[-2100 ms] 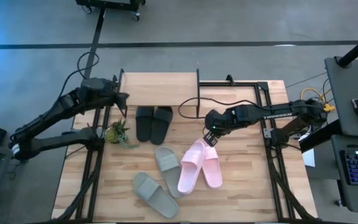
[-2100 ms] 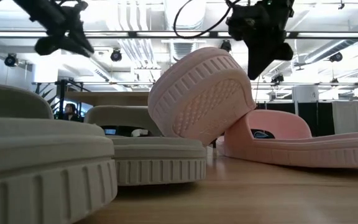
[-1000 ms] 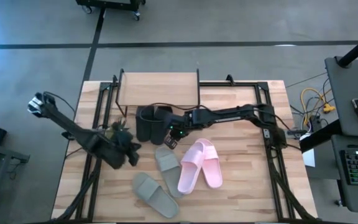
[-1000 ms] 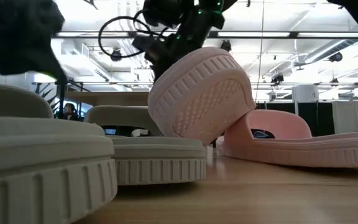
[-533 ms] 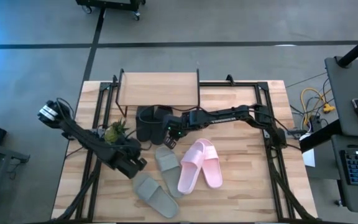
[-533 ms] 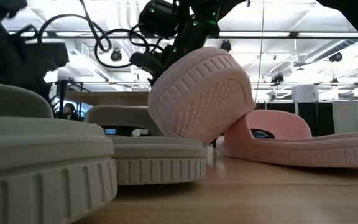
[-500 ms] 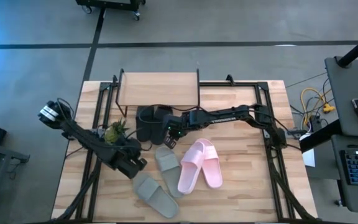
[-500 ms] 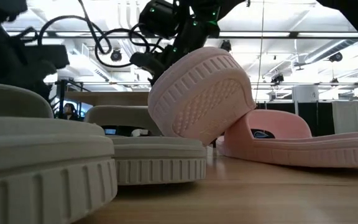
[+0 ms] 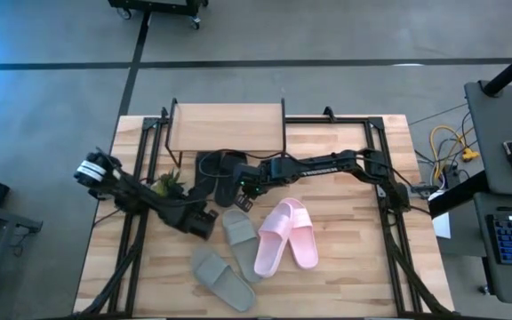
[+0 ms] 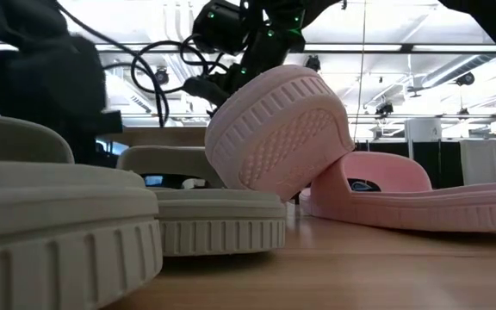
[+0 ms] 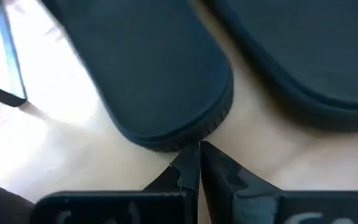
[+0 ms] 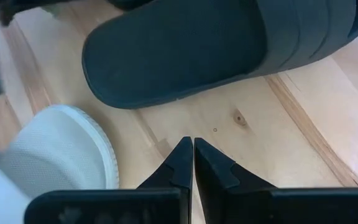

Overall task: Pick and place slides into the shelf
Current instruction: Adjust the black sliders

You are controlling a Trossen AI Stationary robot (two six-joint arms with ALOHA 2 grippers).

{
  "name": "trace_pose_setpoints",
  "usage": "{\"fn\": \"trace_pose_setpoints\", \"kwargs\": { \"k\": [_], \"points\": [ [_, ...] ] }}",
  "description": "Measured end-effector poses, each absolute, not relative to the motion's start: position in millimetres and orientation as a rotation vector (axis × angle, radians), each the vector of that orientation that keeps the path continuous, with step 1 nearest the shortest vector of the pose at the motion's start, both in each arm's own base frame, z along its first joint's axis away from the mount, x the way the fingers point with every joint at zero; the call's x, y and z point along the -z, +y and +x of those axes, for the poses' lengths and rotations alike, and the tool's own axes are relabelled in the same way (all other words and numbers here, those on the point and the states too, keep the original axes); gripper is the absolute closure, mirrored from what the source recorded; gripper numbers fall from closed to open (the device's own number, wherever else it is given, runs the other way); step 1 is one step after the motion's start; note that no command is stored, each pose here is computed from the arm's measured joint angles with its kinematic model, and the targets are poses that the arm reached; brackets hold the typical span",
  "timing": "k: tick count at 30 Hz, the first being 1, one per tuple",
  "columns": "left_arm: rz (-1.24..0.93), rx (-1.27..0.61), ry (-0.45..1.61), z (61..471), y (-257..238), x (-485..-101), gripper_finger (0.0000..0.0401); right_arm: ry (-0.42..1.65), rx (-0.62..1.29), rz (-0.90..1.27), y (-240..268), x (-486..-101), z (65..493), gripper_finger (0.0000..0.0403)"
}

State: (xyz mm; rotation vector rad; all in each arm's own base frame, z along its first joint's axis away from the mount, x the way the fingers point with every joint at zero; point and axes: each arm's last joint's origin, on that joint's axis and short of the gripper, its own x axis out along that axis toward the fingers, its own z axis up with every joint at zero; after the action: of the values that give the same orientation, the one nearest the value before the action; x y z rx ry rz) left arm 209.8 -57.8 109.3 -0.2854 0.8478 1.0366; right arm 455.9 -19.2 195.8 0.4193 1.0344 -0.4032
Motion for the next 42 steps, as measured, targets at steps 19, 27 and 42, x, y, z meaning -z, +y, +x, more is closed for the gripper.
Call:
{"fn": "trace_pose_setpoints", "kwargs": {
  "k": [19, 27, 42],
  "points": [
    [-0.445, -0.578, 0.669, 183, -90, -208, 0.0401, 1.065, 0.371, 0.390, -15, -161, 448, 0.0394],
    [-0.555, -0.324, 0.569, 146, -103, -246, 0.0401, 1.028, 0.351, 0.368, -14, -141, 461, 0.0394],
    [-0.599, -0.217, 0.478, 124, -92, -269, 0.0401, 0.965, 0.433, 0.146, -46, -120, 492, 0.0394]
  ]
}}
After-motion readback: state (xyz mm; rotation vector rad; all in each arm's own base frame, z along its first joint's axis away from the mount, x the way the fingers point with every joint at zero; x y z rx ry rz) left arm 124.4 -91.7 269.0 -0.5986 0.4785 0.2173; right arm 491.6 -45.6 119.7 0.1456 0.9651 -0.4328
